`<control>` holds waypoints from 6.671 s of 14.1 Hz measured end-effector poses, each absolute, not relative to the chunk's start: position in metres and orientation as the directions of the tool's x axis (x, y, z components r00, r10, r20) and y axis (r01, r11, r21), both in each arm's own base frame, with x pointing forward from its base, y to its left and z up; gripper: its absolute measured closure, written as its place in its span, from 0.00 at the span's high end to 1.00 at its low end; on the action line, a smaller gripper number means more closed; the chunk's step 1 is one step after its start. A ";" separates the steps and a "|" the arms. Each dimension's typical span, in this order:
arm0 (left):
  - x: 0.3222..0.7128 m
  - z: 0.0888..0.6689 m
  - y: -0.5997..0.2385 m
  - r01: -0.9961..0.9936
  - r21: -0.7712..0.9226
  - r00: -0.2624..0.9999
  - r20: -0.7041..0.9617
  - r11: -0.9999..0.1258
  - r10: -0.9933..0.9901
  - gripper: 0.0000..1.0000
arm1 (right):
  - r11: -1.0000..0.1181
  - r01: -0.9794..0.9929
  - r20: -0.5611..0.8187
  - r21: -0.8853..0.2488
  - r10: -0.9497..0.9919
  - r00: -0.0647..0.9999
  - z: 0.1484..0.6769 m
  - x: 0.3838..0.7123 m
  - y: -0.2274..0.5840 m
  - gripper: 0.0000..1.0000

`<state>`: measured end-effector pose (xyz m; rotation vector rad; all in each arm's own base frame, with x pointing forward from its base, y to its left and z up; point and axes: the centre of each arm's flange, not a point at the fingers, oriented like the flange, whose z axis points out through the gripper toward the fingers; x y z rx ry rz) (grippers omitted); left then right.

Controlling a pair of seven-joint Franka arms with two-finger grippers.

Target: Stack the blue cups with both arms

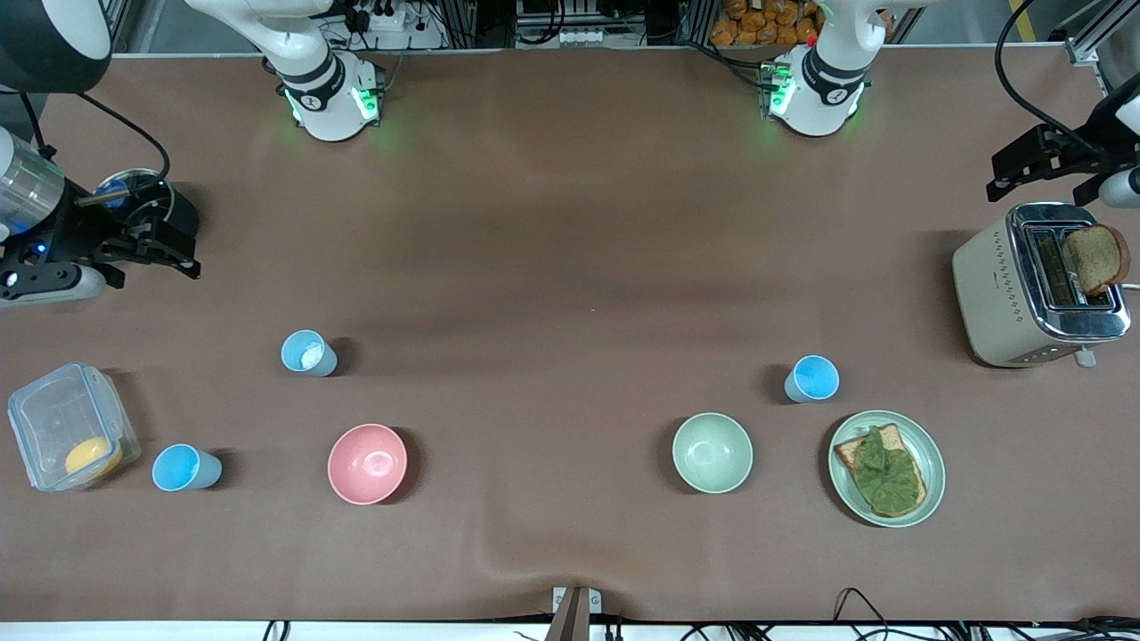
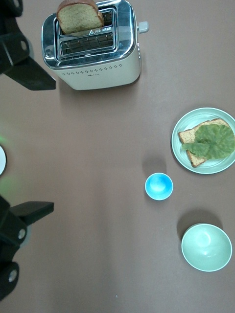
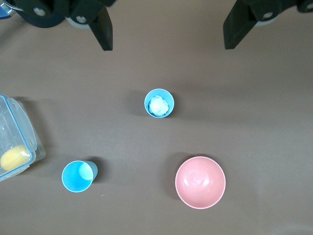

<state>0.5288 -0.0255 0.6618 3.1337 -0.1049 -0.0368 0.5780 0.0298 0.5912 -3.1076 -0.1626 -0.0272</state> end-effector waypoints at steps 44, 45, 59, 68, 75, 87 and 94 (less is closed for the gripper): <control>0.660 0.292 -0.067 -0.112 0.036 0.974 -0.193 -0.993 -0.117 1.00 | -0.986 0.041 -0.058 0.160 0.032 0.998 0.226 0.582 0.114 0.55; 0.660 0.282 -0.069 -0.115 0.037 0.972 -0.200 -0.993 -0.120 1.00 | -0.986 0.040 -0.058 0.160 0.032 0.998 0.226 0.582 0.114 0.45; 0.664 0.229 -0.088 -0.075 0.051 0.979 -0.185 -0.996 -0.083 0.96 | -0.991 -0.045 -0.143 0.127 -0.063 0.988 0.320 0.593 0.237 0.03; 0.665 0.229 -0.089 -0.071 0.054 0.981 -0.179 -0.996 -0.079 0.16 | -0.934 -0.333 -0.052 0.128 -0.342 0.938 0.292 0.503 0.458 0.03; 0.669 0.243 -0.083 -0.025 0.065 0.986 -0.160 -0.998 -0.035 0.03 | -0.907 -0.419 -0.095 0.030 -0.420 0.903 0.263 0.475 0.507 0.03; 0.617 0.345 -0.125 0.120 0.198 0.991 -0.082 -0.973 0.105 0.03 | -0.909 -0.417 -0.077 0.019 -0.417 0.906 0.332 0.514 0.500 0.78; 0.560 0.354 -0.281 0.159 0.204 0.982 -0.133 -0.966 0.134 0.03 | -0.988 -0.156 -0.083 -0.016 -0.154 0.985 0.496 0.622 0.261 1.00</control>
